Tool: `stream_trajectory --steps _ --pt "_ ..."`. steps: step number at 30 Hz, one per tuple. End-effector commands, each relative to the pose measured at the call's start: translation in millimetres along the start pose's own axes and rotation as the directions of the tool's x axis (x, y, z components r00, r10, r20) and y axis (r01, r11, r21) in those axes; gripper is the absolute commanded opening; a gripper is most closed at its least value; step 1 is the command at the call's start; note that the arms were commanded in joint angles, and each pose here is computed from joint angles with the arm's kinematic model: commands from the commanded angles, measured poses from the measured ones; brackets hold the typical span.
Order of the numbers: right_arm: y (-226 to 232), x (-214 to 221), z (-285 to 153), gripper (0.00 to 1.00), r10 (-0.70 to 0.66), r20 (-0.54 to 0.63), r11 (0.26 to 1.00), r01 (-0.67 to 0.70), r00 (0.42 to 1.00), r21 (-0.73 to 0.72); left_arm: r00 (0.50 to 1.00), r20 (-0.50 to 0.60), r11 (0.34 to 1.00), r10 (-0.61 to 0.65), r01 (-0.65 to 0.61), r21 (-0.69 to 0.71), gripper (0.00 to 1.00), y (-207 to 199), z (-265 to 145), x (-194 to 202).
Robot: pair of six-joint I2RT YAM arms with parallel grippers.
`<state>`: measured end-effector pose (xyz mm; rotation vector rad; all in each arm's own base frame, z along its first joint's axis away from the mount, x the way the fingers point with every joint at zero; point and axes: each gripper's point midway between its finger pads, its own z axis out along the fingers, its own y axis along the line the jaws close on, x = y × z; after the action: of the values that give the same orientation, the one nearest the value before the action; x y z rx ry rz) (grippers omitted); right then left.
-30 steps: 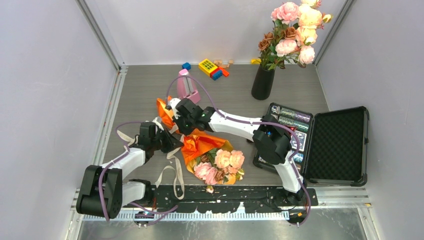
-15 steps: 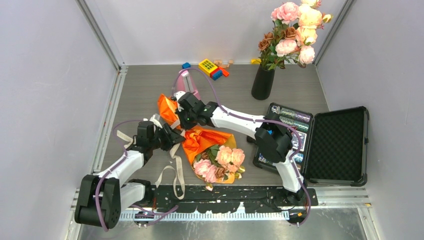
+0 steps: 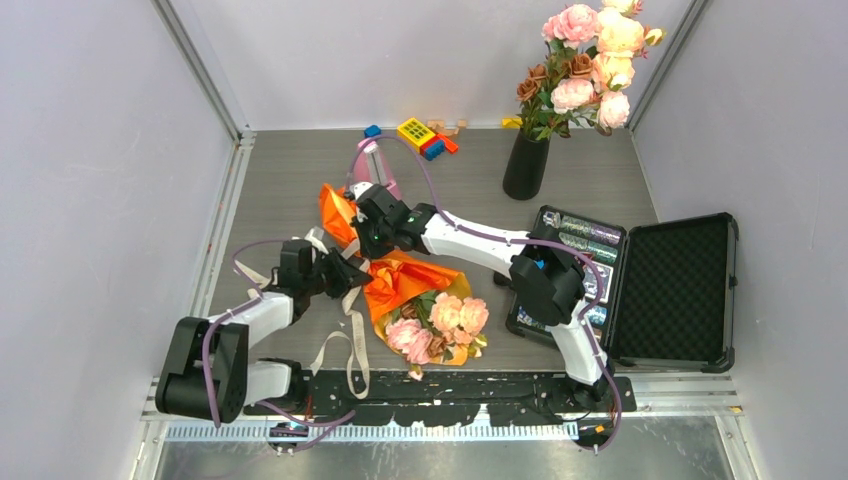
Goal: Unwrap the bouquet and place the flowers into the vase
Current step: Untie the ribbon from the wrapping paper.
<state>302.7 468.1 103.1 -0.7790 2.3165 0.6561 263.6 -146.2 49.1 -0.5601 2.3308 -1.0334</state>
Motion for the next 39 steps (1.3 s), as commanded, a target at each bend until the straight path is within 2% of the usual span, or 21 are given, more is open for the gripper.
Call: stream_trajectory --steps 1,3,9,17,22,26,31,34,39 --pt "22 -46 -27 0.00 0.021 0.134 0.998 -0.013 0.991 -0.061 0.999 0.036 0.997 0.035 -0.038 0.073 0.08 -18 3 -13" --pt "24 -51 -29 0.00 0.022 0.145 0.998 -0.013 0.989 -0.066 0.999 0.025 0.997 0.035 -0.037 0.066 0.00 -15 3 -11" --pt "32 -73 -43 0.00 0.084 0.191 0.992 -0.065 0.978 -0.104 1.000 -0.004 1.000 0.023 -0.023 0.016 0.00 -1 6 -3" --pt "39 -110 -71 0.00 0.297 0.246 0.938 -0.234 0.923 -0.255 0.999 -0.040 1.000 0.007 -0.008 -0.016 0.00 10 10 5" --pt "35 -118 -79 0.00 0.310 0.268 0.935 -0.241 0.912 -0.261 0.999 -0.043 1.000 0.004 -0.005 -0.017 0.00 11 10 6" --pt "25 -103 -75 0.02 0.216 0.277 0.964 -0.160 0.936 -0.212 0.999 -0.037 1.000 0.004 -0.004 -0.008 0.00 8 8 4" --pt "12 -65 -61 0.29 -0.019 0.209 0.985 0.054 0.978 -0.163 0.999 -0.035 1.000 0.011 -0.012 -0.007 0.00 5 6 3" --pt "1 -41 -47 0.35 -0.100 0.142 0.983 0.120 0.985 -0.140 0.999 -0.032 1.000 0.013 -0.013 -0.007 0.00 4 6 2" --pt "-9 -24 -30 0.40 -0.135 0.098 0.982 0.146 0.986 -0.117 0.999 -0.037 1.000 0.015 -0.015 -0.007 0.00 3 6 2"
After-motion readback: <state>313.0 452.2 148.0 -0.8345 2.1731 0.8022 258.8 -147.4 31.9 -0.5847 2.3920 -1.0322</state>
